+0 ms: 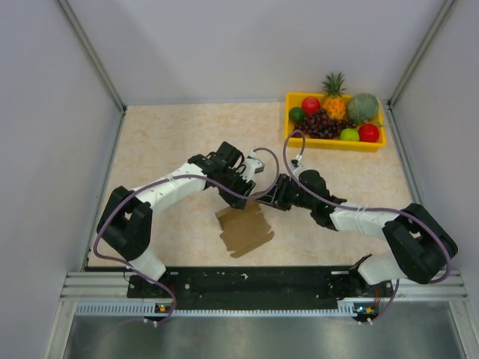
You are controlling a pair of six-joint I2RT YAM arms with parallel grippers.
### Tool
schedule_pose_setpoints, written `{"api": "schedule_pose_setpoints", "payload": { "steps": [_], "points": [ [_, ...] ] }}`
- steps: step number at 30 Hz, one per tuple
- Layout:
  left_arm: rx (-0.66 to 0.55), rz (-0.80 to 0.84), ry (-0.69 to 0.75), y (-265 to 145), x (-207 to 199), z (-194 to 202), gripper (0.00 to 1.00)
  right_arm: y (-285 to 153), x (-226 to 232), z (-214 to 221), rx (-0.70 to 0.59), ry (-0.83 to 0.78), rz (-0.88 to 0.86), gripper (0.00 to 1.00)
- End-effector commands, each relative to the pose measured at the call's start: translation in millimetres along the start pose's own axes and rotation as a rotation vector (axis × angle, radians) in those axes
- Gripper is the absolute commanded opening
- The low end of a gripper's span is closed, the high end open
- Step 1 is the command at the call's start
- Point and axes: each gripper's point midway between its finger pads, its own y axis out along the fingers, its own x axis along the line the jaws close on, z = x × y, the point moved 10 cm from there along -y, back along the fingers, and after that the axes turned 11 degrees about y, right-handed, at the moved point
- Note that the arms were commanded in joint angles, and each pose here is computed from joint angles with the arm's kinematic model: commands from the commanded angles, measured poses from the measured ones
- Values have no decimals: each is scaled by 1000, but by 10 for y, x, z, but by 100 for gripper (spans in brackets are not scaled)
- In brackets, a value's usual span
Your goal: Fold the paper box
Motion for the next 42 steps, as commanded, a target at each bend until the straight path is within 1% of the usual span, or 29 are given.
{"api": "schedule_pose_setpoints", "payload": {
  "steps": [1,6,9,13,18,20,23,26,28,29,30,32,33,35,40,42],
  "points": [
    [-12,12,15,37,18,-36,45,4,162,-149,-27,4,-62,35],
    [-23,4,28,39,20,-40,39,22,144,-200,-32,30,-55,29],
    [-38,4,34,33,9,-56,36,76,131,-215,-21,41,-42,28],
    [-47,-20,54,27,-24,-62,31,134,129,-236,-24,63,-39,29],
    [-50,-45,75,17,-66,-57,28,207,115,-257,-20,93,-24,35],
    [-57,-51,84,7,-83,-51,27,213,92,-260,-32,101,-27,34],
    [-80,-76,94,-27,-94,-76,25,212,70,-252,-35,115,-20,31],
    [-108,-93,105,-56,-112,-98,25,223,42,-238,-34,131,-19,23],
    [-116,-98,105,-64,-119,-98,24,226,29,-235,-38,134,-21,22],
    [-121,-101,111,-71,-127,-103,24,225,21,-236,-38,138,-21,15],
    [-126,-103,112,-78,-131,-111,23,231,16,-228,-33,146,-20,12],
    [-131,-111,109,-88,-136,-114,22,237,-5,-206,-25,159,-34,6],
    [-136,-116,107,-89,-134,-119,22,236,5,-193,-24,180,-46,5],
    [-146,-119,102,-91,-140,-126,21,239,14,-165,-20,193,-76,0],
    [-202,-143,98,-116,-188,-186,18,267,81,-44,-16,354,-165,0],
    [-222,-161,93,-129,-196,-188,18,293,91,74,0,425,-167,0]
  ]
}}
